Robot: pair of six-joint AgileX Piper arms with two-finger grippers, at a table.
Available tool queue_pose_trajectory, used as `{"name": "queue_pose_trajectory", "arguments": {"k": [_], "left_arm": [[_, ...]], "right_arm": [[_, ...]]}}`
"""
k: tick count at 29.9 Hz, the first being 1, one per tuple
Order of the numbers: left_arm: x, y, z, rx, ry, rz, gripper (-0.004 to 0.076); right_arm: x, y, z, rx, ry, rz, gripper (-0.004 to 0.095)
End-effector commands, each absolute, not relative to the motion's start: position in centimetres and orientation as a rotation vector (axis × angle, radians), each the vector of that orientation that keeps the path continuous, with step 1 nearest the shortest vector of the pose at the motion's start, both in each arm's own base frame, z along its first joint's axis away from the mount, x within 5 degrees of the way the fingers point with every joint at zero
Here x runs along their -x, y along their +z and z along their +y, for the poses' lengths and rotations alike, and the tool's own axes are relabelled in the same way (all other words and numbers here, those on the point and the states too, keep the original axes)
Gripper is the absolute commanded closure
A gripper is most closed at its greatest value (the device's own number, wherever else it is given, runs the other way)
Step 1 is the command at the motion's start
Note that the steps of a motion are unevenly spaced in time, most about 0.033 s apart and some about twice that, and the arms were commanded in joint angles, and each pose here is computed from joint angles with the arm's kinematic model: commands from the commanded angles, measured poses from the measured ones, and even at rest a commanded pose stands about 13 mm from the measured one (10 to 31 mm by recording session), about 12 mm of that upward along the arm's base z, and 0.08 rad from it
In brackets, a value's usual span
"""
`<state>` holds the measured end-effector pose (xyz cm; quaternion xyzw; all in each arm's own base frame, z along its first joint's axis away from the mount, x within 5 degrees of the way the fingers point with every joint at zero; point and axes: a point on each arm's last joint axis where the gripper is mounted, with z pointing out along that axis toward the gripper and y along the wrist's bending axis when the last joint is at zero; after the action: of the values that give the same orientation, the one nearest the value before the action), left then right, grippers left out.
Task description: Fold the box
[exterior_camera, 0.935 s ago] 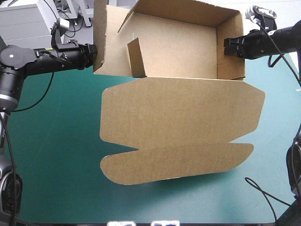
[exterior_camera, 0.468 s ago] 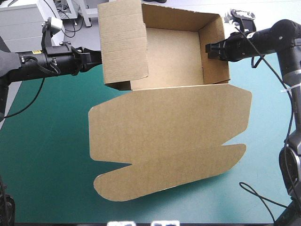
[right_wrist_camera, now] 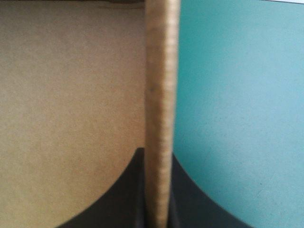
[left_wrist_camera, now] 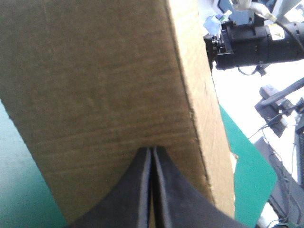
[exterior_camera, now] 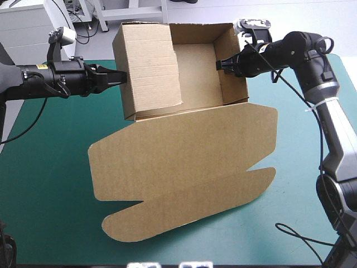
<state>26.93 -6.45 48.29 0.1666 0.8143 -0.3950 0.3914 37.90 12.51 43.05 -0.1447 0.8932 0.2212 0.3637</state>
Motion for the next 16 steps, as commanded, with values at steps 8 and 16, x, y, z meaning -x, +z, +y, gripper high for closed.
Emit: {"name": "queue_pose_trajectory", "arguments": {"k": [8, 16], "left_arm": [[-25.8, 49.6, -6.1, -0.396, -0.916, 2.046, 0.0531], [-25.7, 49.4, -6.2, -0.400, -0.930, 2.065, 0.0274]], "right_arm": [[-37.1, 44.8, 15.3, 0.345, 0.648, 2.180, 0.0921], [-37.9, 43.9, 15.2, 0.342, 0.597, 2.202, 0.0921]]}}
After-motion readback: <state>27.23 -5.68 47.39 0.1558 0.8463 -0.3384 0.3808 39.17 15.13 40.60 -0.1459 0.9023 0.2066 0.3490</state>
